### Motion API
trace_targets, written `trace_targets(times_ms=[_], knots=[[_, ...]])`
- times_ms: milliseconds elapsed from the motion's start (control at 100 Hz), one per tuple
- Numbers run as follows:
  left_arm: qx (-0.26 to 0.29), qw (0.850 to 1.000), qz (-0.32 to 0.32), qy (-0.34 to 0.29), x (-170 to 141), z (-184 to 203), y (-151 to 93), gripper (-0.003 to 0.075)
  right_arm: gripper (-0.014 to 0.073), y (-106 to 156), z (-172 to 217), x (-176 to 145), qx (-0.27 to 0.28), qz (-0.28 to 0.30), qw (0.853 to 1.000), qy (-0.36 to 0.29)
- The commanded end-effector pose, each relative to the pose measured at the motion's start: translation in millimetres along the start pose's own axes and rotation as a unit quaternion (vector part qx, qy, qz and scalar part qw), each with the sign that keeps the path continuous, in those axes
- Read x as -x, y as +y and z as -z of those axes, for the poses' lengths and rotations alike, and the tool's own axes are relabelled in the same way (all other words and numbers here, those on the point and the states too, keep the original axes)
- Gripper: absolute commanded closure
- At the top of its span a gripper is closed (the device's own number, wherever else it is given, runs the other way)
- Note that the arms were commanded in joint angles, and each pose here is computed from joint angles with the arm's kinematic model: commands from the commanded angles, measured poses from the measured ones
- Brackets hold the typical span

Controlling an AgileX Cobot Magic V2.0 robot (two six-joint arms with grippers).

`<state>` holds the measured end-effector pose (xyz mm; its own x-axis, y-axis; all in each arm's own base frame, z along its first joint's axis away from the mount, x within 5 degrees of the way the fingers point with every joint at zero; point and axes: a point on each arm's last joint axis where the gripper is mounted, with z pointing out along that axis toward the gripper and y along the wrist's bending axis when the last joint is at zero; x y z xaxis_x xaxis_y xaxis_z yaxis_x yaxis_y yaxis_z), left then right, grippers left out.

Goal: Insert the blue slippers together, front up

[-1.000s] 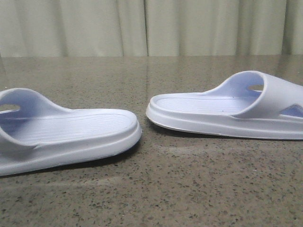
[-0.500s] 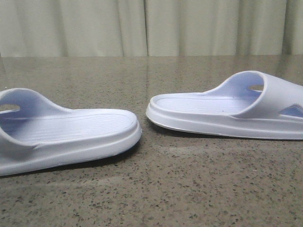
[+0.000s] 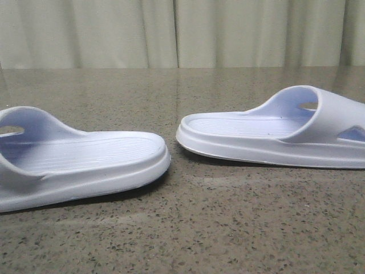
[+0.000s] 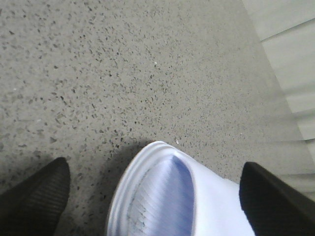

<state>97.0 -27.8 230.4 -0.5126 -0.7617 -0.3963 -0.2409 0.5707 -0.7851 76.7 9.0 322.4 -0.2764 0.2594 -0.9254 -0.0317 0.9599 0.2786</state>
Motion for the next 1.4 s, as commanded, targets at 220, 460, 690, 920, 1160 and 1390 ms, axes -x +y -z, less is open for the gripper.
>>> trace_targets(times_ms=[220, 460, 690, 920, 1160, 1390], knots=[[-0.016, 0.998, 0.057, -0.001, 5.5, -4.2, -7.5, 0.0099, 0.0118, 4.5, 1.9, 17.6, 0.011, 0.001, 0.999, -0.051], [-0.019, 0.995, 0.087, 0.038, -2.4, -8.6, -6.3, 0.0099, 0.0118, 4.5, 1.9, 17.8, 0.011, 0.001, 0.999, -0.052], [-0.022, 0.993, 0.105, 0.052, -5.9, -9.2, -5.4, 0.0099, 0.0118, 4.6, 1.9, 18.2, 0.012, 0.001, 0.998, -0.054], [-0.025, 0.992, 0.112, 0.056, -6.5, -9.1, -6.0, 0.0164, 0.0118, 4.6, 1.9, 18.2, 0.012, 0.001, 0.998, -0.054], [-0.024, 0.992, 0.109, 0.054, -6.2, -9.1, -5.8, 0.0296, 0.0118, 4.7, 2.0, 18.6, 0.012, 0.001, 0.998, -0.056], [-0.024, 0.992, 0.109, 0.053, -6.0, -9.2, -5.8, 0.0374, 0.0118, 4.7, 2.0, 18.9, 0.012, 0.001, 0.998, -0.058]])
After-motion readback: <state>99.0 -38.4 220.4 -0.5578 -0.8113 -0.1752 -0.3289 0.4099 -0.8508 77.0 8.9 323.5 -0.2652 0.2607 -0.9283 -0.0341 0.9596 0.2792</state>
